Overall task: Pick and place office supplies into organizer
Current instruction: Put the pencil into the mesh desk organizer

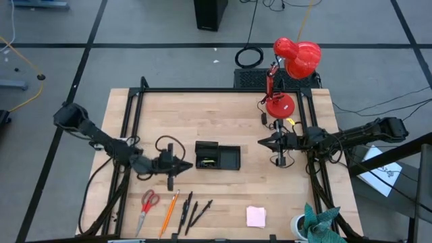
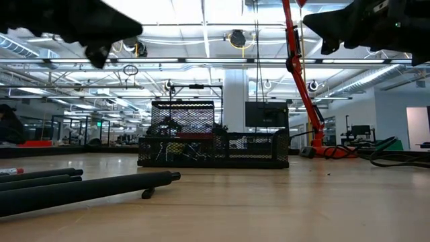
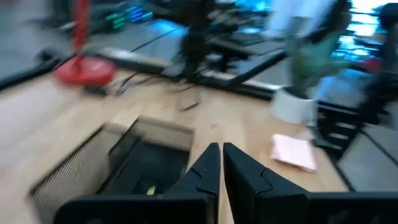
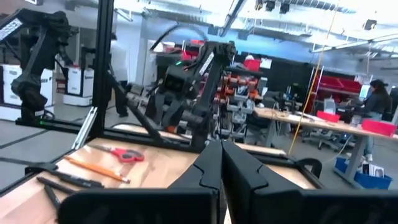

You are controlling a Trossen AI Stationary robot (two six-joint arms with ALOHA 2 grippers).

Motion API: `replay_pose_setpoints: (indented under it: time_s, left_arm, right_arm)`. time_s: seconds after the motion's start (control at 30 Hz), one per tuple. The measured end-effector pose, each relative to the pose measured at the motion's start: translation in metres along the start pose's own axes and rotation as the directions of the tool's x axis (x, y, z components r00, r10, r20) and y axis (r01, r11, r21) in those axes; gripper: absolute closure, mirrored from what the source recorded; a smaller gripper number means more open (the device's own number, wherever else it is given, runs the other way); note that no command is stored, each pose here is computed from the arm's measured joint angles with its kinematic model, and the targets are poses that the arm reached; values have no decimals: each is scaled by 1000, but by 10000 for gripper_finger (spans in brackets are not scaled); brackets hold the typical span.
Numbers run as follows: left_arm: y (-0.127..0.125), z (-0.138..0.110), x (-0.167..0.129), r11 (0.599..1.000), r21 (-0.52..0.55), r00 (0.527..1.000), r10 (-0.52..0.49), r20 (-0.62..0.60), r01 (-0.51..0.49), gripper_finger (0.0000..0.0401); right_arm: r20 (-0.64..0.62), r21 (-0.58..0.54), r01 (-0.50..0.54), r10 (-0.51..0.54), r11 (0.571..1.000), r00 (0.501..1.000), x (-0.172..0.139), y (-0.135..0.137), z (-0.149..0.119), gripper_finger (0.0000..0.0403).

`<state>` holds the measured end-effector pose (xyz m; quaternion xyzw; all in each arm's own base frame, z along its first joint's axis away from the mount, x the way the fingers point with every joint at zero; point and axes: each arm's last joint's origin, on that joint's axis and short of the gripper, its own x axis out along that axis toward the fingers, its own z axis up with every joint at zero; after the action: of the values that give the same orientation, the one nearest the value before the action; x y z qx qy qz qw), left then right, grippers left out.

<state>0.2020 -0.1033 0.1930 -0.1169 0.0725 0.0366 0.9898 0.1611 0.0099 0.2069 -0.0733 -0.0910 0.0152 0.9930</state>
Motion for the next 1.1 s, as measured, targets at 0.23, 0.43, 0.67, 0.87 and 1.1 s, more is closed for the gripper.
replay_pose_setpoints:
  time_s: [0.23,0.43,0.67,0.87,1.1]
  left_arm:
    - [-67,4,-10,991,7,989,133,-63,-133,375]
    - [-119,21,-7,982,-61,971,167,-170,-180,375]
    - [-134,0,16,914,-162,811,235,-537,-372,375]
    - [-117,-18,37,755,-141,579,354,-735,-640,375]
    - [-105,-21,49,719,-123,450,284,-846,-684,375]
  right_arm:
    - [13,39,0,0,999,1000,0,0,1,402]
    - [9,41,-1,1,999,1000,0,0,1,399]
    - [6,20,-1,1,1000,1000,0,0,1,399]
    - [4,4,-1,1,1000,1000,0,0,1,399]
    - [5,-22,2,-2,1000,1000,0,0,1,399]
